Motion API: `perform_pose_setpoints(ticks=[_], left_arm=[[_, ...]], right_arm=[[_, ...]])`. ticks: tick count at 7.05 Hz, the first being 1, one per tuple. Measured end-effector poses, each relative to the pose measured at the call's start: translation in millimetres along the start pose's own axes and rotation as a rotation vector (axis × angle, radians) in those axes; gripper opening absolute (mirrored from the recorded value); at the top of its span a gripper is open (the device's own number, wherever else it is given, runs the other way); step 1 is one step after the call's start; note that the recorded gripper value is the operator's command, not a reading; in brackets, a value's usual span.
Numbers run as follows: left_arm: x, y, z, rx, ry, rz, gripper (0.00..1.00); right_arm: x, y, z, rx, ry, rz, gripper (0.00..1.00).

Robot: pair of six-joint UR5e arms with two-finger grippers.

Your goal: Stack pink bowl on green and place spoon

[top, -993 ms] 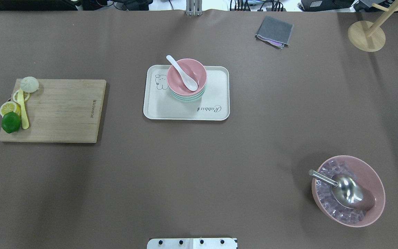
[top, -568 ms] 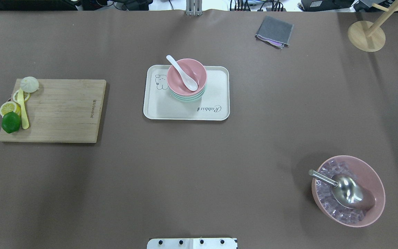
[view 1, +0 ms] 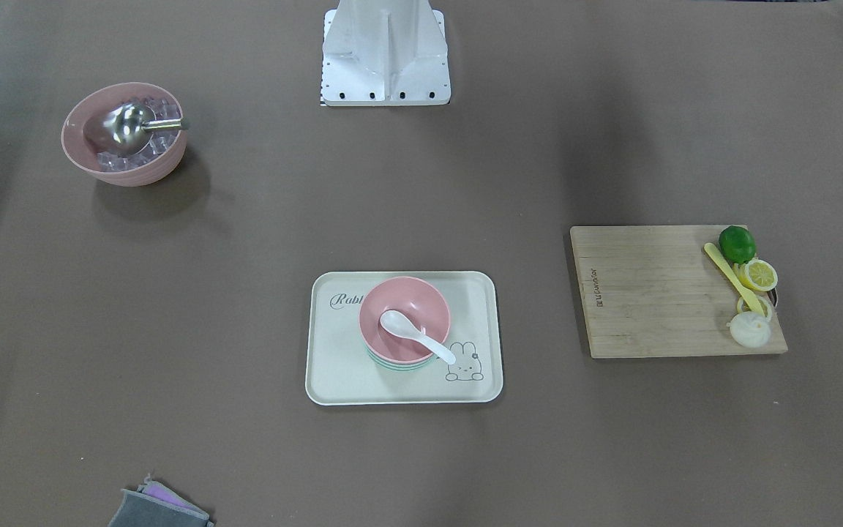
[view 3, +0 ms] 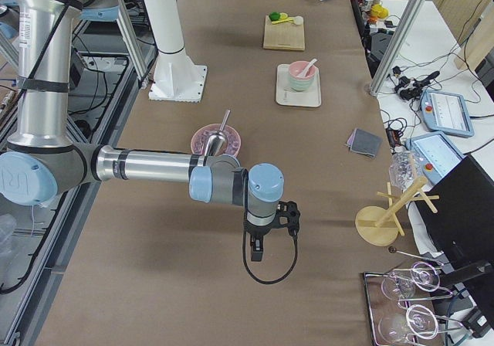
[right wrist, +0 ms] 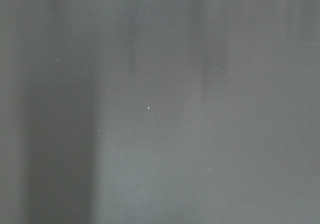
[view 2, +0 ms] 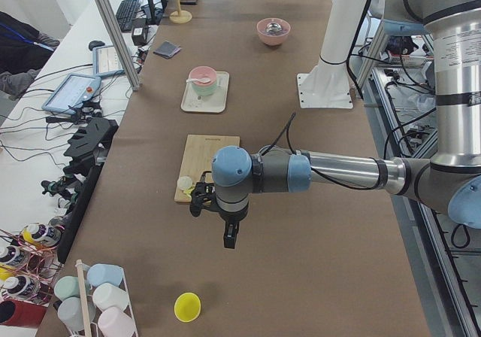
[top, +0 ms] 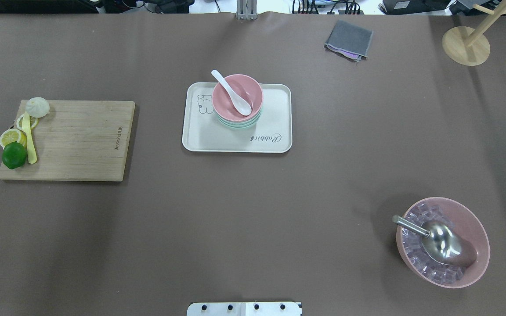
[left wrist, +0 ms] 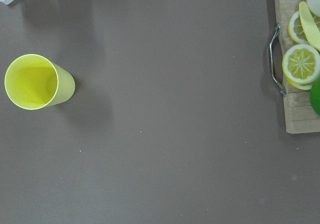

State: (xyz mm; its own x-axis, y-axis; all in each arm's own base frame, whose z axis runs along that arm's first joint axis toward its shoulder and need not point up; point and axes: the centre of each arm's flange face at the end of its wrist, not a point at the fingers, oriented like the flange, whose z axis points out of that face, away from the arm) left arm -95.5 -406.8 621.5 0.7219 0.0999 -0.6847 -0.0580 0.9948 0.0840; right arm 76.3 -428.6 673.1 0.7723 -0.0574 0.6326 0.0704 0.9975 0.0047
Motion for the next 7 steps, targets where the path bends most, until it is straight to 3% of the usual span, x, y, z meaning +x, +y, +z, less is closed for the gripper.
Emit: perform_pose_setpoints(ticks=[7], left_arm=[[0.2, 0.9, 0.7, -0.002, 0.000, 0.000, 0.98]], right_arm=[[-2.8, -1.2, -2.7, 0.006, -0.006, -0.006, 1.00]])
